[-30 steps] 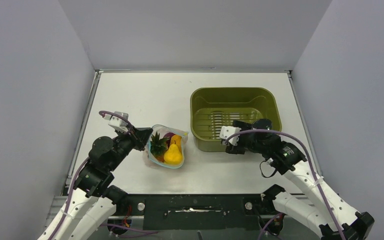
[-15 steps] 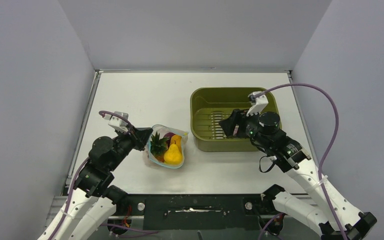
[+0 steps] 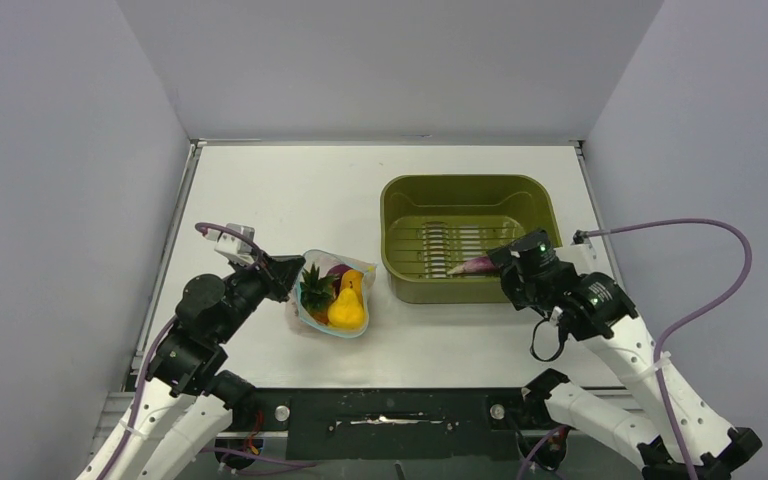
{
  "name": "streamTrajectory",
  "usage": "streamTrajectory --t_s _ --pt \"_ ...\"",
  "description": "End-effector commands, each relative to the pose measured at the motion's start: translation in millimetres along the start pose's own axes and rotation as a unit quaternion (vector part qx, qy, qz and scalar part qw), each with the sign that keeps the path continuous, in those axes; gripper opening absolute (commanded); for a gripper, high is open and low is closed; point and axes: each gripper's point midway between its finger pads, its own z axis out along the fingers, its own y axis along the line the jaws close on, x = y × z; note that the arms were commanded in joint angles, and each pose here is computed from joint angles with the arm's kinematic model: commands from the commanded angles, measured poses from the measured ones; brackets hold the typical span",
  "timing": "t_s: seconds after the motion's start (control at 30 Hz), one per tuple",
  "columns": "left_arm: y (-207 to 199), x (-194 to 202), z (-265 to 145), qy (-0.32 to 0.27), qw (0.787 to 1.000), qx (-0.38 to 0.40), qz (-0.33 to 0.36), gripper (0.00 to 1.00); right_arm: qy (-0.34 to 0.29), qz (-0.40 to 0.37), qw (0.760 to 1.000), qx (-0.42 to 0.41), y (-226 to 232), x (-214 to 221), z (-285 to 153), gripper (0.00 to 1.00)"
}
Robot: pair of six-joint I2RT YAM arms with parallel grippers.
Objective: Place the food in the zip-top bag and seal the zipper
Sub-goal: Move the bin to the center of the board.
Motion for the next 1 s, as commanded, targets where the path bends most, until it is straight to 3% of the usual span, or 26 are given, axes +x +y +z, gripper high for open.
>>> streamTrajectory --t_s 0.0,0.17,0.4,0.53,0.77,0.97 --pt "-10 -20 -1 -0.034 0.999 0.016 -0.005 0.0 -0.059 0.059 0.99 0.115 -31 -16 8 0.62" --pt "-8 -20 -4 -0.035 0.999 0.011 -0.01 0.0 -0.051 0.088 0.989 0.104 -24 -7 23 0.6" --pt "-7 -18 -6 -0.034 0.999 0.007 -0.012 0.0 -0.061 0.083 0.98 0.171 -39 -1 42 0.59" --pt "-6 -17 -8 -0.035 0.999 0.006 -0.012 0.0 -0.067 0.066 0.98 0.173 -40 0 55 0.46" --pt "-3 -19 -12 -0.037 0.999 -0.002 -0.004 0.0 -0.11 -0.036 0.98 0.164 -41 -35 65 0.22" --pt "-1 -20 -14 -0.039 0.999 -0.006 0.0 0.0 -0.107 -0.163 0.97 0.143 -35 -50 55 0.18"
